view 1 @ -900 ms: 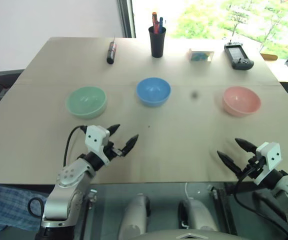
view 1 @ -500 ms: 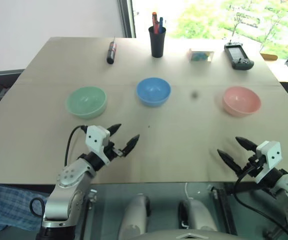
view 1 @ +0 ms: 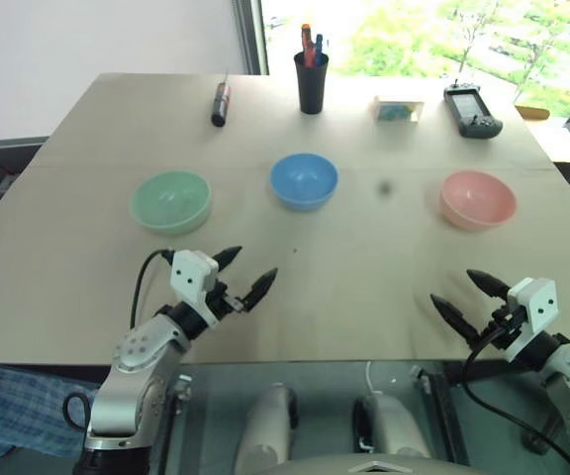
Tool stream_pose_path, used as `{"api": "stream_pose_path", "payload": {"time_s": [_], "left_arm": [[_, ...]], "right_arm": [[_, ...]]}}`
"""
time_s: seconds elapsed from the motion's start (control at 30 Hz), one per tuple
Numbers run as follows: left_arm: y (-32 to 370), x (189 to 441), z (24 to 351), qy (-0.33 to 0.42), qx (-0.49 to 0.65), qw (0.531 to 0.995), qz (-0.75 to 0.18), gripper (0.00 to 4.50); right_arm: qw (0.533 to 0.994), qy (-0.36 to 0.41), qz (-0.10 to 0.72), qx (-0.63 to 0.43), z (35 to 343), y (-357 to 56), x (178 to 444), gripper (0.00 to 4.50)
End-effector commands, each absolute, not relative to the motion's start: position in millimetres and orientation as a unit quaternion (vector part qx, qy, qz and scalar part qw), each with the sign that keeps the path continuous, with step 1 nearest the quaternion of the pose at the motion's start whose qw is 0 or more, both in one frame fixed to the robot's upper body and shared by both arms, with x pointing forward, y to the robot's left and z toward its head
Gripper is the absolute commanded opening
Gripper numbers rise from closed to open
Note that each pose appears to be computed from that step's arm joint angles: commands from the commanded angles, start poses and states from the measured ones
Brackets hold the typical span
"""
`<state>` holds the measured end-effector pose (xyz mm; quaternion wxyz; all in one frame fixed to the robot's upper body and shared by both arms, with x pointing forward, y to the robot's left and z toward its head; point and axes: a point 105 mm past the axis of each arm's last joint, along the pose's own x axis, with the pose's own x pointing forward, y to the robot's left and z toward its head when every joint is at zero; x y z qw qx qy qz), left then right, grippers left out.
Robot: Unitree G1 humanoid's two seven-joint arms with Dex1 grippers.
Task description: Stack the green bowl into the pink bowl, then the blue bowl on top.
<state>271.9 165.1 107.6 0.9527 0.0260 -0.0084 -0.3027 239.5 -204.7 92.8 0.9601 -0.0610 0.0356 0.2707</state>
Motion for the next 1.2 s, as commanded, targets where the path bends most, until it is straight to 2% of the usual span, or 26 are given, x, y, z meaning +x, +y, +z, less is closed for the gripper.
{"api": "stream_pose_path", "payload": {"time_s": [0.03, 0.37, 0.5, 0.57, 0.67, 0.87, 1.1, 1.2], "left_arm": [[159.7, 269.9, 116.9, -0.035, 0.016, 0.947, -0.32, 4.49], [127.4, 262.6, 143.2, -0.096, -0.014, 0.911, -0.401, 4.49], [121.0, 263.9, 152.1, -0.109, -0.014, 0.899, -0.423, 4.49], [117.6, 263.8, 155.7, -0.117, -0.007, 0.893, -0.434, 4.49], [111.8, 262.6, 160.3, -0.129, -0.003, 0.885, -0.447, 4.49], [96.3, 259.9, 168.1, -0.145, -0.006, 0.871, -0.47, 4.49], [92.6, 260.9, 169.6, -0.148, -0.005, 0.868, -0.475, 4.49], [90.5, 261.1, 169.6, -0.15, -0.006, 0.866, -0.477, 4.49]], "right_arm": [[0.963, 0.006, 0.257, -0.082, 108.0, -213.4, 243.1, 4.5], [0.968, 0.024, 0.192, -0.162, 110.1, -238.7, 264.4, 4.5], [0.959, 0.016, 0.178, -0.222, 123.3, -249.7, 279.8, 4.5], [0.954, 0.016, 0.146, -0.26, 131.8, -260.9, 291.9, 4.5], [0.953, 0.012, 0.125, -0.275, 142.4, -267.7, 305.8, 4.5], [0.932, 0.032, 0.166, -0.319, 158.8, -261.6, 336.9, 4.5], [0.899, 0.129, 0.268, -0.321, 139.1, -250.9, 345.2, 4.5], [0.894, 0.159, 0.271, -0.319, 135.5, -254.4, 354.4, 4.5]]}}
